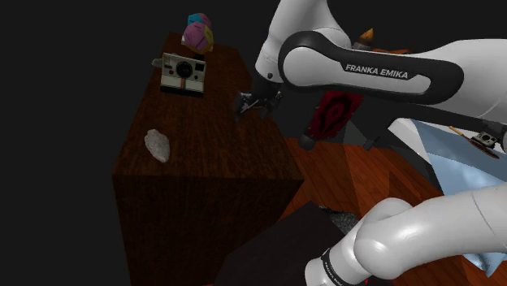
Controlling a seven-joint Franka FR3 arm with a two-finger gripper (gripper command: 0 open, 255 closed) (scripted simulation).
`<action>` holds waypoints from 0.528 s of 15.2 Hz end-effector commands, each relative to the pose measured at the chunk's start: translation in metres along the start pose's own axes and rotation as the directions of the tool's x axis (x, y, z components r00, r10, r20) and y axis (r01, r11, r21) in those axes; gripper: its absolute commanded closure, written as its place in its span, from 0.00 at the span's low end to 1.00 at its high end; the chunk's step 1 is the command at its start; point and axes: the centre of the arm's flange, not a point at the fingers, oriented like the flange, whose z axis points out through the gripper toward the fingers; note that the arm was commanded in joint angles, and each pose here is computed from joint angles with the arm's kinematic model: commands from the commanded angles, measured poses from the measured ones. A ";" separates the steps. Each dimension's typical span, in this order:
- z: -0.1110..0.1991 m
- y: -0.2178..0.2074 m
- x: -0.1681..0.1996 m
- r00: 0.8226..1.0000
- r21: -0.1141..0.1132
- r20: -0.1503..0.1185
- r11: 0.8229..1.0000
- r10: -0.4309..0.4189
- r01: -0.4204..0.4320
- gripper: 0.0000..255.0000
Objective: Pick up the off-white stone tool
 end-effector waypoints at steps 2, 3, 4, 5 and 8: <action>0.014 -0.034 0.013 1.000 0.004 0.007 1.000 -0.019 0.019 0.00; 0.019 -0.045 0.017 1.000 0.005 0.009 1.000 -0.026 0.026 0.00; 0.025 -0.056 0.021 0.999 0.007 0.012 0.999 -0.033 0.033 0.00; 0.030 -0.068 0.024 0.999 0.008 0.014 0.999 -0.039 0.039 0.00; 0.046 -0.102 0.034 0.998 0.011 0.021 0.998 -0.059 0.059 0.00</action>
